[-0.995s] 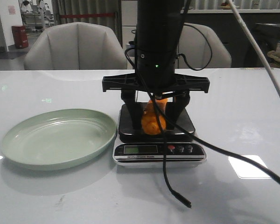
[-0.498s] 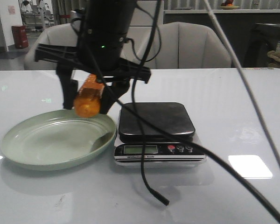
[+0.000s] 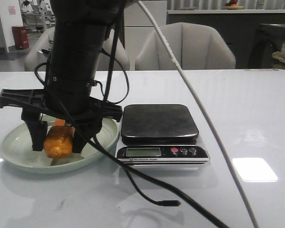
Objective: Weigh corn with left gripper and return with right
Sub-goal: 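Carry the corn with the right gripper over the green plate and lower it, then open the right gripper and lift it away from the plate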
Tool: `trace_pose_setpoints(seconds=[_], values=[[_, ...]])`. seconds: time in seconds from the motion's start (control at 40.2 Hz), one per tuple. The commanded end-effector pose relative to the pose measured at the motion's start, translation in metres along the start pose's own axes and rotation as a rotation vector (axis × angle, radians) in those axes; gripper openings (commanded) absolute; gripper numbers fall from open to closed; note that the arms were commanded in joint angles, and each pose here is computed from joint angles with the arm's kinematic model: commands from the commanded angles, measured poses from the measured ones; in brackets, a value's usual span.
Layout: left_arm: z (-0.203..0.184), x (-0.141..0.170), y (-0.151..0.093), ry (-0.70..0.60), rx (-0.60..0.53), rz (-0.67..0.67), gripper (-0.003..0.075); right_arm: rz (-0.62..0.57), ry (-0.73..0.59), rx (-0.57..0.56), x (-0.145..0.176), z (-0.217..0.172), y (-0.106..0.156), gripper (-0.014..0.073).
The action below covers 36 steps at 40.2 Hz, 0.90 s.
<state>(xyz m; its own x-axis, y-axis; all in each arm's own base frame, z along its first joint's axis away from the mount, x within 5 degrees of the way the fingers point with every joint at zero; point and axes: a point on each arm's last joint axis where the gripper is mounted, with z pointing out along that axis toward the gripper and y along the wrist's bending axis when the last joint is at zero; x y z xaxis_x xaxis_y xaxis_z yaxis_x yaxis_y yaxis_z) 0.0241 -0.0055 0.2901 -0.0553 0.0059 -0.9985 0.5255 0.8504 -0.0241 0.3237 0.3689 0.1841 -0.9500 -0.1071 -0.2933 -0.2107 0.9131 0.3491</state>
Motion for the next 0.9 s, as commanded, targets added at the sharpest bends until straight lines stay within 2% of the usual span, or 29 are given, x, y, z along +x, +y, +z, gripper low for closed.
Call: trace_pose_setpoints(seconds=[0.0,0.199,0.323,0.572,0.871], values=[[-0.002,-0.015,-0.002,-0.091,0.018,0.0,0.0114,-0.02,-0.115,-0.089,-0.015,-0.038,0.017,0.0517],[-0.002,-0.015,-0.002,-0.091,0.018,0.0,0.0114,-0.01,-0.127,-0.089,-0.02,-0.044,0.013,0.0537],[-0.002,-0.015,-0.002,-0.091,0.018,0.0,0.0114,-0.028,-0.159,-0.08,-0.028,-0.062,0.007,0.0537],[-0.002,-0.015,-0.002,-0.091,0.018,0.0,0.0114,-0.169,-0.255,-0.072,-0.044,-0.129,-0.008,0.0537],[-0.002,-0.015,-0.002,-0.091,0.018,0.0,0.0114,-0.306,-0.215,0.024,-0.048,-0.185,-0.052,0.0535]])
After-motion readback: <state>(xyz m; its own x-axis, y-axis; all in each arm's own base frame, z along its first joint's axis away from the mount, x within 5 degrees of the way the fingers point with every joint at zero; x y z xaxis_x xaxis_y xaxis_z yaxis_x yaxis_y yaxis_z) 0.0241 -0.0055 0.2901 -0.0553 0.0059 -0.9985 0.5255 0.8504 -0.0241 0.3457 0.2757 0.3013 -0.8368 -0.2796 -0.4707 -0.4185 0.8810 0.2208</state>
